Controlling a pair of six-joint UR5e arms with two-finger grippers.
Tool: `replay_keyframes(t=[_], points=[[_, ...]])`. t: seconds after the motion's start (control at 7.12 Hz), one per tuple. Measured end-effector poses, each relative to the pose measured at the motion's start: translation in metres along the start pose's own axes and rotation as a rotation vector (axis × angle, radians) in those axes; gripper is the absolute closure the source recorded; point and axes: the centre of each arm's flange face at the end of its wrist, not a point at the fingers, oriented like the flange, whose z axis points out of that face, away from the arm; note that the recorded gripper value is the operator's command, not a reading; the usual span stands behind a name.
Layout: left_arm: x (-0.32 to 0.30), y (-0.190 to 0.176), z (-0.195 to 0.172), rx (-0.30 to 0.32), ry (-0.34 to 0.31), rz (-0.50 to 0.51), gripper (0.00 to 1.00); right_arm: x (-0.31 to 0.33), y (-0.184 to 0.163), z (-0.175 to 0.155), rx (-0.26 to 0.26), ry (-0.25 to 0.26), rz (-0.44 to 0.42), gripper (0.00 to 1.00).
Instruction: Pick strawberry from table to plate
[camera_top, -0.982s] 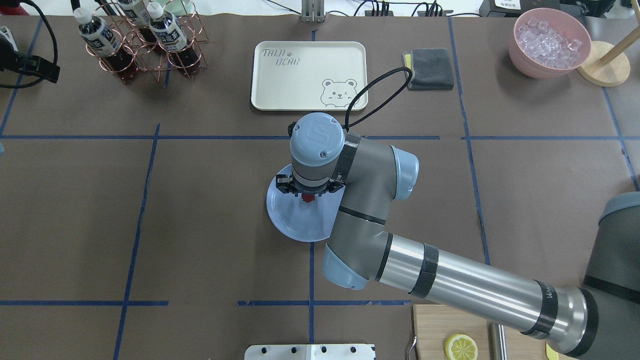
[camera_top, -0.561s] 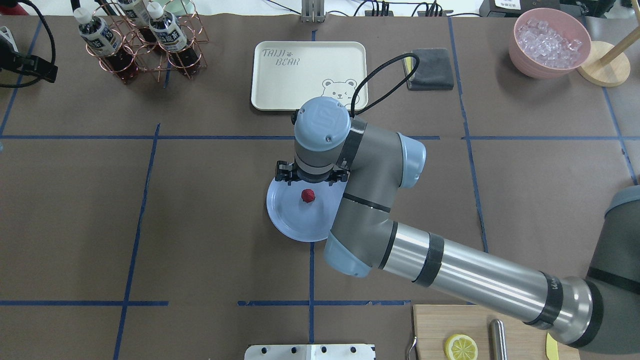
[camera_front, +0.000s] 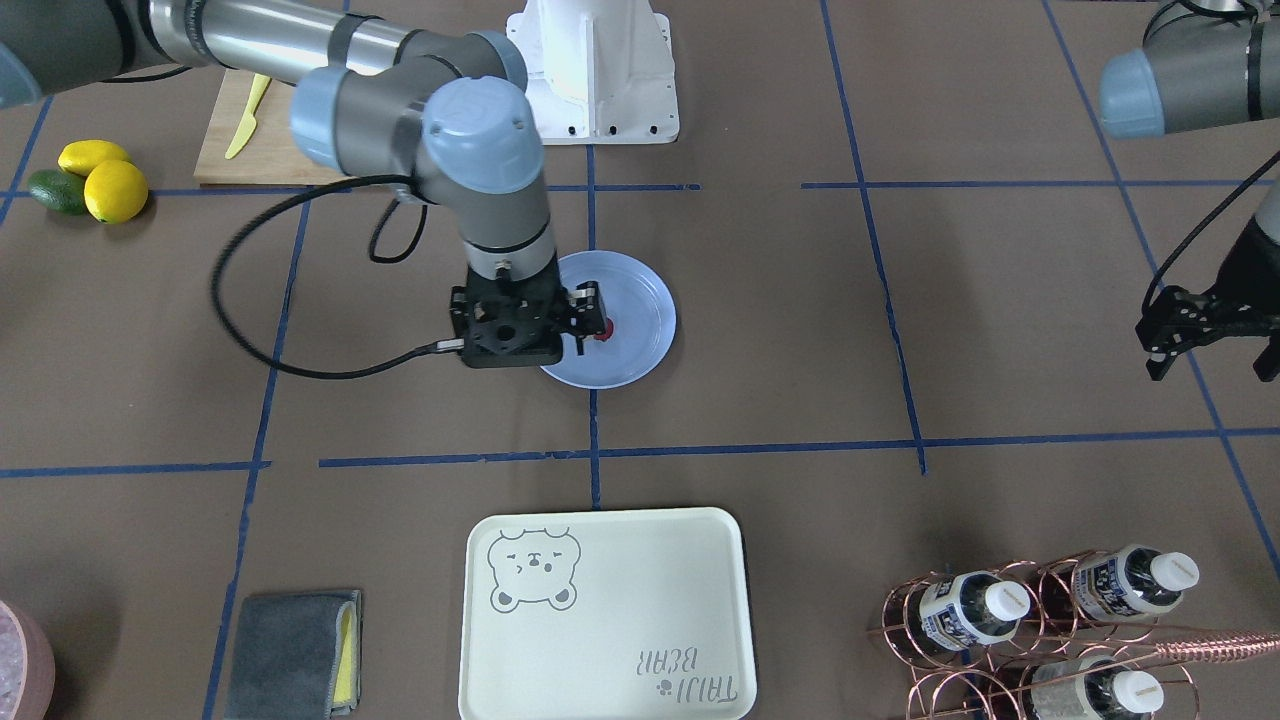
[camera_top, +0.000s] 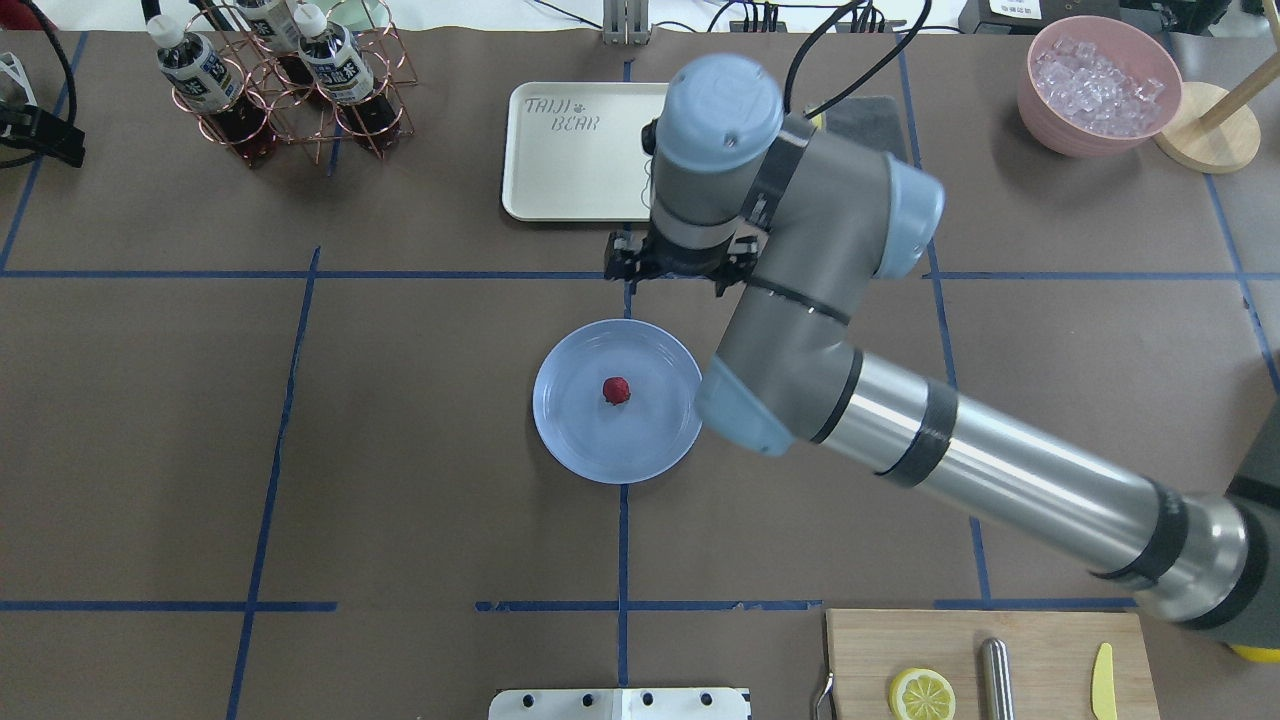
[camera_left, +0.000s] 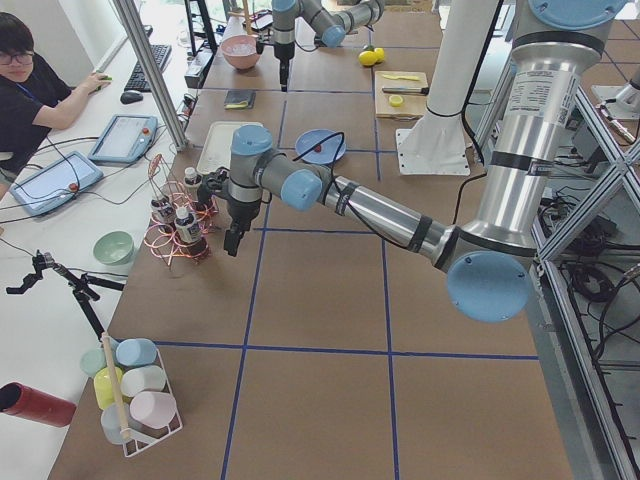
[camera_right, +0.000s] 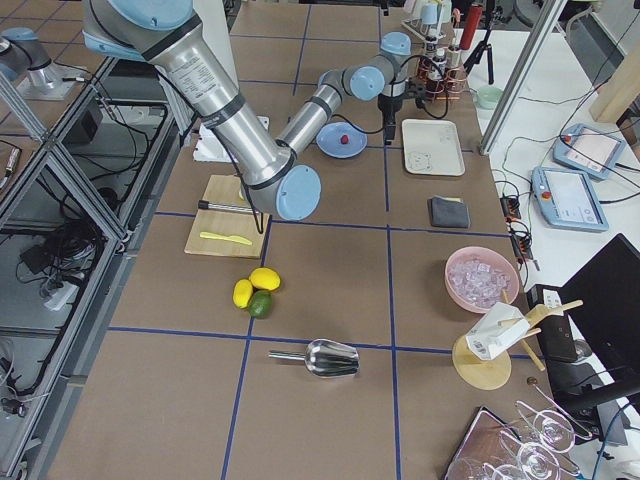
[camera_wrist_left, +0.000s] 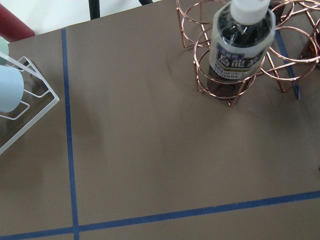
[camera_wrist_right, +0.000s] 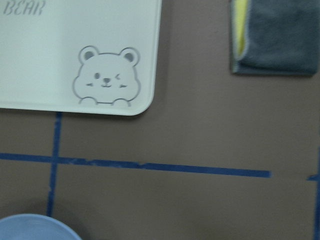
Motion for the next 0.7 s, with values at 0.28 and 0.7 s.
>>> replay_keyframes(t=[0.28, 0.7], points=[[-0.079, 0.034, 0.008, -0.055, 0.032, 0.042, 0.00, 0.165, 0.007, -0.029, -0.014, 0.009, -0.124, 0.00], [-0.174, 0.109, 0.032, -0.135, 0.063, 0.071, 0.00, 0.393, 0.061, -0.041, -0.071, 0.031, -0.257, 0.00]])
